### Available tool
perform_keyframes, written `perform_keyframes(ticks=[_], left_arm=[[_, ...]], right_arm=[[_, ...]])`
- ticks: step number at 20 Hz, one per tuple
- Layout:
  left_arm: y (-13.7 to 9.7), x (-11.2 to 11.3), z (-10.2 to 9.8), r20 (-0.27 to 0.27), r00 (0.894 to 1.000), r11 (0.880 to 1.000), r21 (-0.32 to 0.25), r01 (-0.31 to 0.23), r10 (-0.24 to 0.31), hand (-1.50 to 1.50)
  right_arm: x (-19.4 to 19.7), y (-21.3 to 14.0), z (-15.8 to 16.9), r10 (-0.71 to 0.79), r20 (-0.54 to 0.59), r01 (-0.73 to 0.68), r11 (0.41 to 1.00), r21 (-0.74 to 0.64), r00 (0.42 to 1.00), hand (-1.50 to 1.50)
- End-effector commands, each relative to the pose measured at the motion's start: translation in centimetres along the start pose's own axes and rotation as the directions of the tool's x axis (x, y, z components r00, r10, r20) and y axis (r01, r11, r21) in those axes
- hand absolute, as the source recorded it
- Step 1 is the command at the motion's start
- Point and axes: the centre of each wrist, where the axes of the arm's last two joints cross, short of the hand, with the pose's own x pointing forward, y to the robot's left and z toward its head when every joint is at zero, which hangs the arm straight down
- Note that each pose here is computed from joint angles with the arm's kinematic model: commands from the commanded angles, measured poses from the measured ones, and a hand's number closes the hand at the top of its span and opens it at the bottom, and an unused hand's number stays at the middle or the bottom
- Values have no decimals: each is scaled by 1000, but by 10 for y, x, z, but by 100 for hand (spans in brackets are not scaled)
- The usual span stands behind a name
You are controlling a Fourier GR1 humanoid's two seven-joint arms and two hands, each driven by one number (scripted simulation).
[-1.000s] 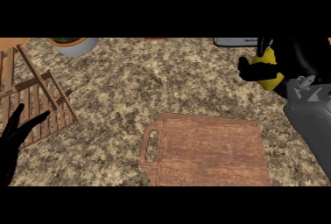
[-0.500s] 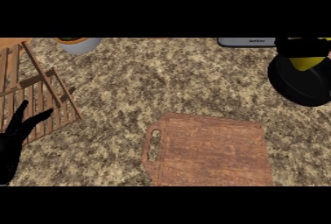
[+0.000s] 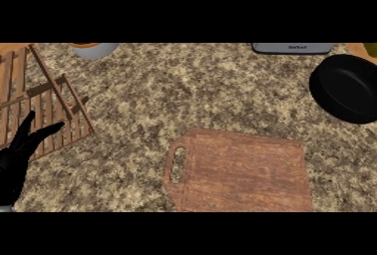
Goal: Pick the lemon from the cutting board and place it in the pot
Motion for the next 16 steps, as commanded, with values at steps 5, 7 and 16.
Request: perform_keyframes(ticks=[5, 7, 16], left_arm=[[-14, 6, -14, -15, 1000, 998, -69, 1, -2, 0], [-18, 6, -13, -10, 1000, 997, -73, 7, -8, 0], [-17, 17, -25, -16, 1000, 996, -84, -14, 12, 0]], right_arm=[[-49, 0, -41, 11, -35, -10, 999, 33, 999, 150], [-63, 16, -39, 46, -32, -45, 998, 36, 998, 150], [-80, 55, -34, 35, -83, -28, 996, 89, 996, 150]])
